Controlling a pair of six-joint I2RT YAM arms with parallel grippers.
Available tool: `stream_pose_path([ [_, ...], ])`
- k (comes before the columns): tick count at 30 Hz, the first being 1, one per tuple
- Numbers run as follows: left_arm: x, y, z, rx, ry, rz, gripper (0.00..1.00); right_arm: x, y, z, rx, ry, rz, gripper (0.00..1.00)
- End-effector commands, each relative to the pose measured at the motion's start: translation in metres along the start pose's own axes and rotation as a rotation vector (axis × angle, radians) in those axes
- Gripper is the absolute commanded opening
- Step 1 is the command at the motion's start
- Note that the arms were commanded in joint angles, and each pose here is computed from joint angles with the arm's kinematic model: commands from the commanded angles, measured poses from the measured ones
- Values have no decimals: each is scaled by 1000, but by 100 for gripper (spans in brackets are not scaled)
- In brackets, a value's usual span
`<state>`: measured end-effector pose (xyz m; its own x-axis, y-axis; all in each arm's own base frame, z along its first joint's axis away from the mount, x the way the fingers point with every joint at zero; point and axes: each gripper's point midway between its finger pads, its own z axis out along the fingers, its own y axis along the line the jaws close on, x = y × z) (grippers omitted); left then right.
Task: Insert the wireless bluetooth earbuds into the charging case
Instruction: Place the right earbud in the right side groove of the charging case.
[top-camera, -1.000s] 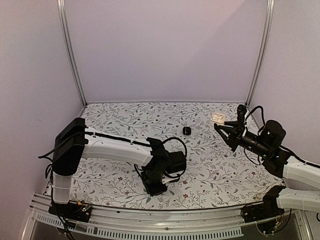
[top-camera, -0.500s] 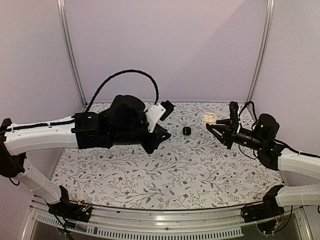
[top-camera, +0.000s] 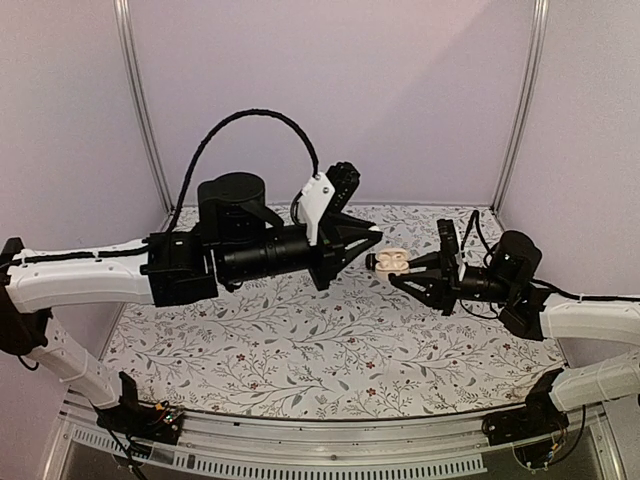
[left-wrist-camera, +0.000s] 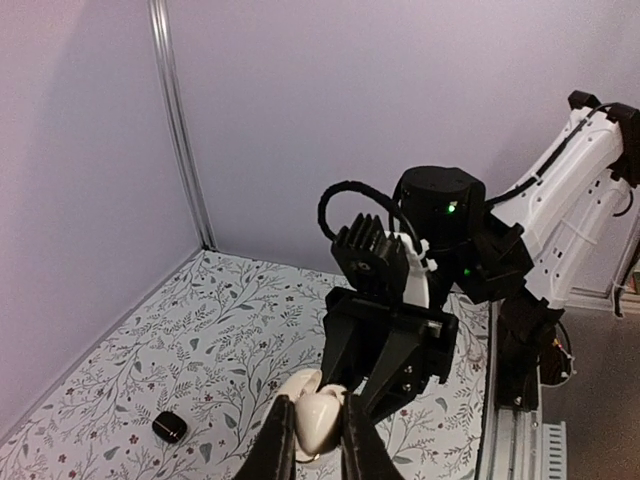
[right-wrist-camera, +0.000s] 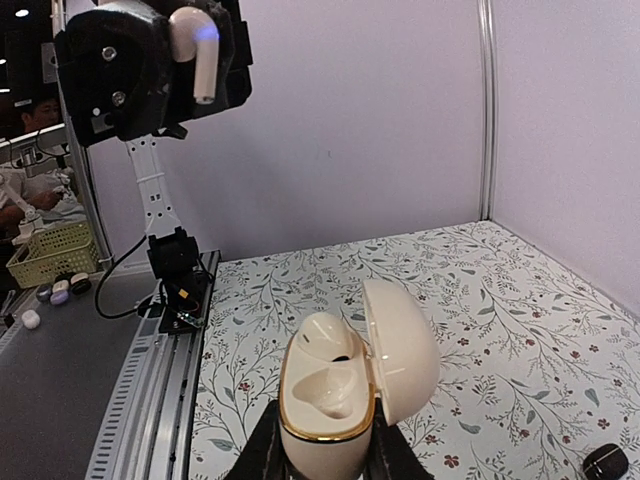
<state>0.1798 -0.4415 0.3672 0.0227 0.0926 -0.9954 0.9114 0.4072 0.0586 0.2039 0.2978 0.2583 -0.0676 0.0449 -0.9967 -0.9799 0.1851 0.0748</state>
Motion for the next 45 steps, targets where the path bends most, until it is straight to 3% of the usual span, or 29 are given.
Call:
stream_pose_path([
  [1, -11, -28, 18, 116, -34, 40, 0, -21, 15, 7, -73, -54, -96, 0],
  [16, 21, -35, 46, 127, 81, 60, 0, -27, 24, 15, -98, -77, -73, 0],
  [35, 40, -17, 54, 22, 152, 76, 0, -34, 24, 12, -77, -99, -63, 0],
  [45, 53, -23, 57, 54, 199, 74, 0, -39, 20, 11, -50, -111, -55, 0],
])
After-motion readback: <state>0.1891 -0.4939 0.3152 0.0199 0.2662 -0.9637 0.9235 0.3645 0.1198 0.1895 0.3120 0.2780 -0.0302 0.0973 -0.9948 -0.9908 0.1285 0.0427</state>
